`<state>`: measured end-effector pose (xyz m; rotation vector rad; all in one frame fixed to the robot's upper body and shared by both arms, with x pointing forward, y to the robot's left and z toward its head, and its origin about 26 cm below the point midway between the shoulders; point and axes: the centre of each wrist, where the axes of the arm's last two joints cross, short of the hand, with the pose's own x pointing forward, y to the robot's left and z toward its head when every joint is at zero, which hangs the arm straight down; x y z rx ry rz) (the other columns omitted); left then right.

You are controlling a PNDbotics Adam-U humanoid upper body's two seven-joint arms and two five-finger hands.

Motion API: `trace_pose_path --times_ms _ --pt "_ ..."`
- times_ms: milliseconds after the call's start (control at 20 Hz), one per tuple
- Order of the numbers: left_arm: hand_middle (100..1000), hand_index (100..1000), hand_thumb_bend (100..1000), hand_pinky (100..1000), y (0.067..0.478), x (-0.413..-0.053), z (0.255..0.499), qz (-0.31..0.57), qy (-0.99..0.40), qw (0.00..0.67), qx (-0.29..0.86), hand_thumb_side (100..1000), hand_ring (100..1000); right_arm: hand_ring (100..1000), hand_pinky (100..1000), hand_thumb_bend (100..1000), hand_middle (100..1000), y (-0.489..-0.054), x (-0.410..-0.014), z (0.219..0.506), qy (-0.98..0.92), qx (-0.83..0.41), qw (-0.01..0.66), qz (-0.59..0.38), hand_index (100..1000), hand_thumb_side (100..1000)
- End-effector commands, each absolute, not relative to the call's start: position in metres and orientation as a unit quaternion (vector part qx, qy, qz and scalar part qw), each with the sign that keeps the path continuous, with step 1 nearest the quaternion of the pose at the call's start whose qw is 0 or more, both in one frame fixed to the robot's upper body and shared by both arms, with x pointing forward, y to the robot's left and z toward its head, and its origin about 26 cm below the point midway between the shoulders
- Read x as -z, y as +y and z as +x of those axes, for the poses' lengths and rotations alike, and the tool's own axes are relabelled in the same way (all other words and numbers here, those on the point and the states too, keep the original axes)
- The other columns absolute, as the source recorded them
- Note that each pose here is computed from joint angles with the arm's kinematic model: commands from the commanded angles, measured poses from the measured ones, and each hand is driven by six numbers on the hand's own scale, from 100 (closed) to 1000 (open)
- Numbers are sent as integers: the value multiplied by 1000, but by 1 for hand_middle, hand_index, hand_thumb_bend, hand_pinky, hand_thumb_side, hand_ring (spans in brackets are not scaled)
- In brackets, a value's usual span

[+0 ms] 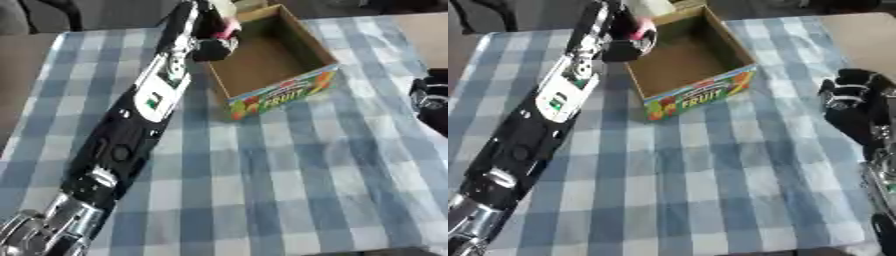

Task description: Pick up objects on the table and place them in the box.

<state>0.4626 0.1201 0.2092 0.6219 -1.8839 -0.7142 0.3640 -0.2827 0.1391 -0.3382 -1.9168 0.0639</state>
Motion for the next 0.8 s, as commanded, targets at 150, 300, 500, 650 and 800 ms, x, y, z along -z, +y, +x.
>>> trace_pose_path --times_ms 150,300,500,650,800 --pt "526 616 629 553 109 -205 464 282 -770 468 331 100 536 643 608 198 615 -282 -150 365 -823 -33 549 -142 692 107" --pt "597 677 866 593 107 -203 463 292 -765 451 356 227 605 643 608 197 615 -282 -149 365 -823 -32 549 -142 692 106" --pt "654 710 957 631 108 -207 462 307 -767 428 366 430 664 644 608 197 615 -283 -149 365 -822 -30 550 -143 692 106" --pt "662 718 976 639 110 -212 460 304 -775 418 364 490 672 644 608 197 614 -283 -148 365 -822 -29 551 -143 692 106" --pt "641 701 958 626 112 -217 456 285 -789 419 348 510 657 644 608 196 614 -285 -146 364 -820 -26 552 -146 692 105"
